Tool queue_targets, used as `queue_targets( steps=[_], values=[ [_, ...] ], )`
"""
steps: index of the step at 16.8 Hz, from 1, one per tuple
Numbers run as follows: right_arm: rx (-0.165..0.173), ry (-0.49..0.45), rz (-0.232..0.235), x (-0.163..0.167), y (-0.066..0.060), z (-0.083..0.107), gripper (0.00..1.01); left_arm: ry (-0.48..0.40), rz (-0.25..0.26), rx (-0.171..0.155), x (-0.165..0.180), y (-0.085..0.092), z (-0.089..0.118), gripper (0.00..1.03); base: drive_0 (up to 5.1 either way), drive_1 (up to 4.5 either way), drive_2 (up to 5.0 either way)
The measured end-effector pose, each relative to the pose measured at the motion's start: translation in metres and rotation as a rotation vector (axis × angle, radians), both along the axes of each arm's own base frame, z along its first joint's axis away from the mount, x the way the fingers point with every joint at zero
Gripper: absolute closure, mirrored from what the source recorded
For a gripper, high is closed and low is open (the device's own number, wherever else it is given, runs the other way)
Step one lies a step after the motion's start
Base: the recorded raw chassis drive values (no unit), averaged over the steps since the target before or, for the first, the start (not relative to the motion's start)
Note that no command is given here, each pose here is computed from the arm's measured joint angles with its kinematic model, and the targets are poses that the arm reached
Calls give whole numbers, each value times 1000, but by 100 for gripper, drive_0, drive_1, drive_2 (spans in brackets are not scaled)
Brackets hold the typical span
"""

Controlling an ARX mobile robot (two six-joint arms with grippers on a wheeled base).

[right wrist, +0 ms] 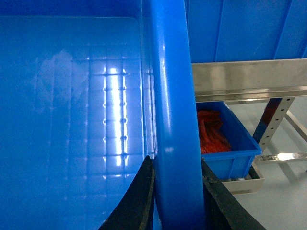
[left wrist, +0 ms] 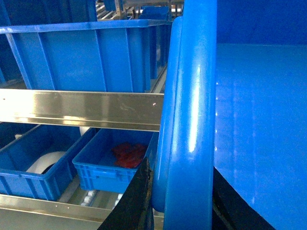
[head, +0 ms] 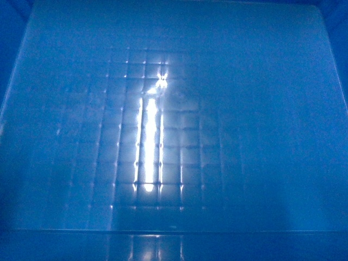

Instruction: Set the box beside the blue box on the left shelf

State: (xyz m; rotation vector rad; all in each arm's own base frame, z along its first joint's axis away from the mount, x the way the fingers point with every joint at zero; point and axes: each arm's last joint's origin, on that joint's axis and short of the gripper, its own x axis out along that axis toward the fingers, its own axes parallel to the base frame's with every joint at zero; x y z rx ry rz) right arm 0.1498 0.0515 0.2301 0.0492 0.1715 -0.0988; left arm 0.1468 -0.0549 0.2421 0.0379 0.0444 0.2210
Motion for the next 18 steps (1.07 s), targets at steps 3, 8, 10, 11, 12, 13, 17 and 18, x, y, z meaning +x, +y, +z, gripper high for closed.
queue_targets(
  steps=[3, 8, 10, 11, 12, 13, 17, 18],
  values=[
    [0, 0, 0, 0, 0, 0, 84, 0, 0, 0, 0, 0, 0, 83, 0, 0, 0],
    [0, 0, 0, 0, 0, 0, 84, 0, 0, 0, 0, 0, 0, 83, 0, 0, 0],
    [1, -3, -1, 0, 0, 0, 84, -1, 0, -1, 0, 0, 0, 83, 0, 0, 0],
    [2, -5, -1, 0, 0, 0, 84, -4, 0, -2, 0, 0, 0, 83, 0, 0, 0],
    [2, -5, -1, 0, 0, 0, 84, -5, 0, -3, 0, 0, 1, 83, 0, 0, 0],
    [1, -3, -1, 0, 0, 0, 84, -3, -1, -1, 0, 0, 0, 83, 0, 0, 0],
    [-1, 0, -1, 0, 0, 0, 84, 0, -3, 0, 0, 0, 0, 83, 0, 0, 0],
    [-1, 0, -1, 0, 0, 0, 84, 0, -1, 0, 0, 0, 0, 83, 0, 0, 0]
  ],
)
